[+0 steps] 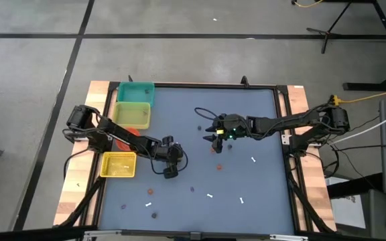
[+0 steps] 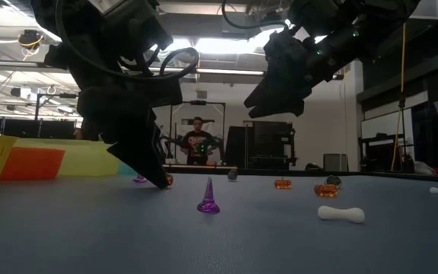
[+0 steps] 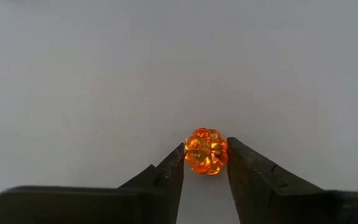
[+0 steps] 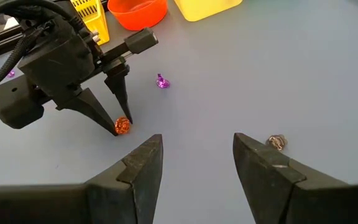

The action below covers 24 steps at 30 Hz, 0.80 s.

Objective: Sort Halloween decoration
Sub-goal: Put the top left orange pumpkin toy into the orange bin

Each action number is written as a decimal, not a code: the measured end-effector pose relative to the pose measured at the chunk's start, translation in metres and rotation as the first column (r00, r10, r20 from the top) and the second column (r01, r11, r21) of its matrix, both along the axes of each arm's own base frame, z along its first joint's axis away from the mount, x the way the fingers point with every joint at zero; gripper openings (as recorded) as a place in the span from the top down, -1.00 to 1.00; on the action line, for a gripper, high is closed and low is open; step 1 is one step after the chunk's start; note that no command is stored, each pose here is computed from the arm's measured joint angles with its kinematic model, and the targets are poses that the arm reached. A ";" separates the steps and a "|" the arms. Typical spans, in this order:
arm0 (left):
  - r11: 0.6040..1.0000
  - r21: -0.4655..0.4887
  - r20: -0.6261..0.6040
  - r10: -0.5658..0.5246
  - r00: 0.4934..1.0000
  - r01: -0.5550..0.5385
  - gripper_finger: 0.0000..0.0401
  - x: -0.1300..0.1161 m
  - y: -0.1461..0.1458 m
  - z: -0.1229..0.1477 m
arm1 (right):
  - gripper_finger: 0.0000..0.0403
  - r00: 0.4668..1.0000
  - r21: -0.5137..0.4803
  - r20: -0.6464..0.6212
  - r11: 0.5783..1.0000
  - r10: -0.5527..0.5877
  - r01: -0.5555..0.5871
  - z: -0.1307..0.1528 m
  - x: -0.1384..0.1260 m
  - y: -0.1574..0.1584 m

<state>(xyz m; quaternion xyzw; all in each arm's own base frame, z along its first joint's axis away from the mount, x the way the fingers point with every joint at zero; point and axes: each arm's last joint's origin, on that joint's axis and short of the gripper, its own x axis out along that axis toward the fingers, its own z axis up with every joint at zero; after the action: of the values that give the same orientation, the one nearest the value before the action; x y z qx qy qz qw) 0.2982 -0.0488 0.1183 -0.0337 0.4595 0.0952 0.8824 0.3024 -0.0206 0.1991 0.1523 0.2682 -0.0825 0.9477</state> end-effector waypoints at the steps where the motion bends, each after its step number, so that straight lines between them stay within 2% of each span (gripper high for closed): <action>1: 1.000 0.000 0.000 0.000 1.000 0.000 0.53 0.000 0.000 0.000 | 0.04 1.000 0.000 0.000 1.000 0.000 0.000 0.000 0.000 0.000; 24: 1.000 0.003 0.001 0.001 1.000 -0.001 0.67 0.000 0.000 0.000 | 0.04 1.000 0.000 0.000 1.000 0.000 0.000 0.000 0.000 0.000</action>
<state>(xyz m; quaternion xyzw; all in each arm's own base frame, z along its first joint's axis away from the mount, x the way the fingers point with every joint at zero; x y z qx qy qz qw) 0.2981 -0.0486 0.1185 -0.0326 0.4590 0.0966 0.8826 0.3025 -0.0206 0.1992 0.1523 0.2681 -0.0825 0.9477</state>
